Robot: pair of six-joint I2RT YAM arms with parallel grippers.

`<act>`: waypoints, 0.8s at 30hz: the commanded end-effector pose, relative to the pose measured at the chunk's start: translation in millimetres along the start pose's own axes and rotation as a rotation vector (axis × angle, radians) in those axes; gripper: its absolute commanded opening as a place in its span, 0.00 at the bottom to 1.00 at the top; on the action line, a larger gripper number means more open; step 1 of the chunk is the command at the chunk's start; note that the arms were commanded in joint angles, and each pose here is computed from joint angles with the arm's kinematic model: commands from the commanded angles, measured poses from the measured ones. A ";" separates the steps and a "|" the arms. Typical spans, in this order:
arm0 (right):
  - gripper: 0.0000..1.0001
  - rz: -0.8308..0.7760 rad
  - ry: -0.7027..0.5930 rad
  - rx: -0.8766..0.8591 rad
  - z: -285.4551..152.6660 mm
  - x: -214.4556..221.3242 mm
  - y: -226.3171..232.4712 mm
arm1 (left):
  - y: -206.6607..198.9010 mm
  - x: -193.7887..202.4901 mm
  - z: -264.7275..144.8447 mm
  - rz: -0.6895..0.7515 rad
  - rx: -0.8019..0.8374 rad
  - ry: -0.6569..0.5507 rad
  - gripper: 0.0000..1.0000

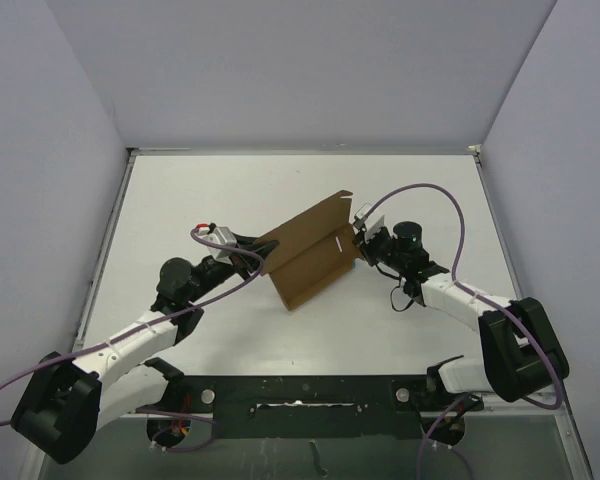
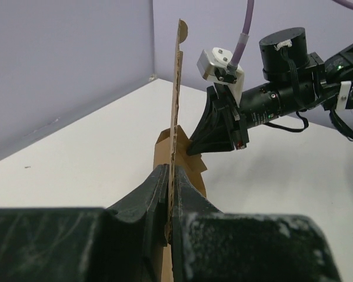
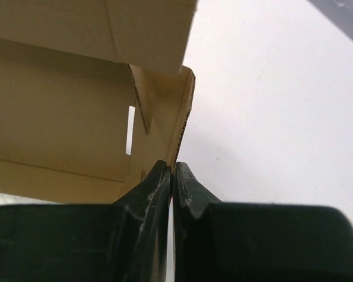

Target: Fold the paper box

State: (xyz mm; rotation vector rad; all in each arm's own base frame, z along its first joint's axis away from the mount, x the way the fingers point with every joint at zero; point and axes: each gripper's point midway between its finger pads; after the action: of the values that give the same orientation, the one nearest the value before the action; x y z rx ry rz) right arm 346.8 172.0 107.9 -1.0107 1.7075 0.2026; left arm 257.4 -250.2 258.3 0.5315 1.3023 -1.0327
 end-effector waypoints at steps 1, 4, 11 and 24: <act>0.00 -0.028 -0.198 0.116 10.1 -41.7 -23.6 | -10.7 -37.5 1.6 0.094 0.020 -0.108 0.00; 0.00 -0.015 -0.214 0.082 18.8 -33.9 -14.4 | -11.4 -25.3 2.9 0.122 0.041 -0.054 0.00; 0.01 0.041 -0.198 -0.039 28.5 -17.0 14.5 | -17.5 -0.8 -5.1 0.110 0.077 0.000 0.00; 0.00 0.007 -0.327 -0.059 68.4 -73.2 25.3 | -11.0 -38.0 -42.6 0.221 -0.092 -0.050 0.00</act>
State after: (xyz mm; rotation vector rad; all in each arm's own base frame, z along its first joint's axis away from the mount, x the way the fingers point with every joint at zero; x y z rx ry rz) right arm 364.7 239.2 98.3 -0.9956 1.5528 0.3677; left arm 232.7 -221.7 273.4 0.5839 1.2349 -0.8619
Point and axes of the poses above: each gripper's point midway between its finger pads, its own z axis out along the fingers, its own y axis along the line the jaws close on, x = y × z, and after that the axes turned 9 degrees about -z, right-handed
